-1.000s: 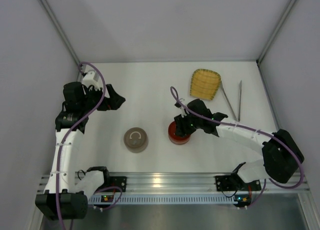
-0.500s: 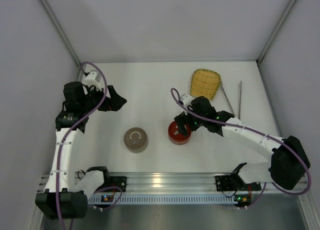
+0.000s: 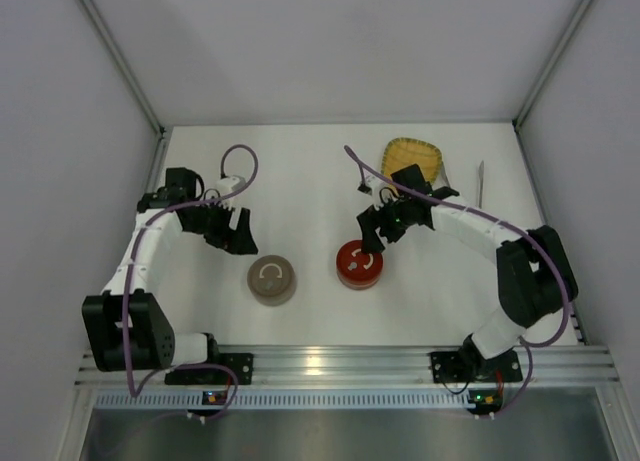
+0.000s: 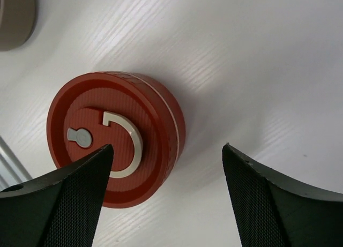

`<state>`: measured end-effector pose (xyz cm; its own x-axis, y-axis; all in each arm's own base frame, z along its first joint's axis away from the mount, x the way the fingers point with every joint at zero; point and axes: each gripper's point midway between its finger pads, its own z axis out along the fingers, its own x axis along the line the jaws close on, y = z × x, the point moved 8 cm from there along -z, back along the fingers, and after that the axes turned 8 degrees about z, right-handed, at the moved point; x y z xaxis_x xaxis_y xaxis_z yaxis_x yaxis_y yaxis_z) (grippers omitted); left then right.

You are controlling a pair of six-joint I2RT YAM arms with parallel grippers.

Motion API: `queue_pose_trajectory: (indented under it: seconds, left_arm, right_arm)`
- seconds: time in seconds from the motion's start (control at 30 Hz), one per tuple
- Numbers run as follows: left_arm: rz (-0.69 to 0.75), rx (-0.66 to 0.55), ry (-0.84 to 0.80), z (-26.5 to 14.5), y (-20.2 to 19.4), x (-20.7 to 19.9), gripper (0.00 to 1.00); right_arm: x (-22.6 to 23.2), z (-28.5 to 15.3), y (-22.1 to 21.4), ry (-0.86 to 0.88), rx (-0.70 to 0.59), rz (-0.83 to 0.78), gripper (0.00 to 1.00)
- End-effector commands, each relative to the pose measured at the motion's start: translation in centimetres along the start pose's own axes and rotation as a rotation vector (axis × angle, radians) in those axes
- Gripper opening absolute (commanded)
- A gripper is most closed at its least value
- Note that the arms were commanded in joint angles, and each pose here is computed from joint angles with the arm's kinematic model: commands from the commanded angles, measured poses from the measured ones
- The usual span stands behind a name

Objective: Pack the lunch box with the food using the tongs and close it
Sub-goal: Move the packing box to the center of the board.

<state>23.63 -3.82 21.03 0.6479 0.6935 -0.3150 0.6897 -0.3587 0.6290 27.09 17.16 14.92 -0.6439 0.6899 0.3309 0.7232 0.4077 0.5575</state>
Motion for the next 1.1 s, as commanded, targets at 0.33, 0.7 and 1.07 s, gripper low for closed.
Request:
queue_pose_trajectory:
  seconds: [0.33, 0.7, 1.07]
  left_arm:
    - [0.128, 0.254, -0.076, 4.0, -5.0, 0.3, 0.63]
    - [0.190, 0.366, -0.030, 8.5, -4.3, -0.9, 0.50]
    - [0.189, 0.356, -0.127, 9.9, -2.9, -2.8, 0.44]
  right_arm:
    - [1.8, 2.1, -3.2, 0.244, 0.162, 0.039, 0.47]
    - [2.8, 2.4, -3.6, 0.251, 0.160, 0.033, 0.45]
    - [3.0, 2.6, -3.0, 0.260, 0.130, 0.058, 0.46]
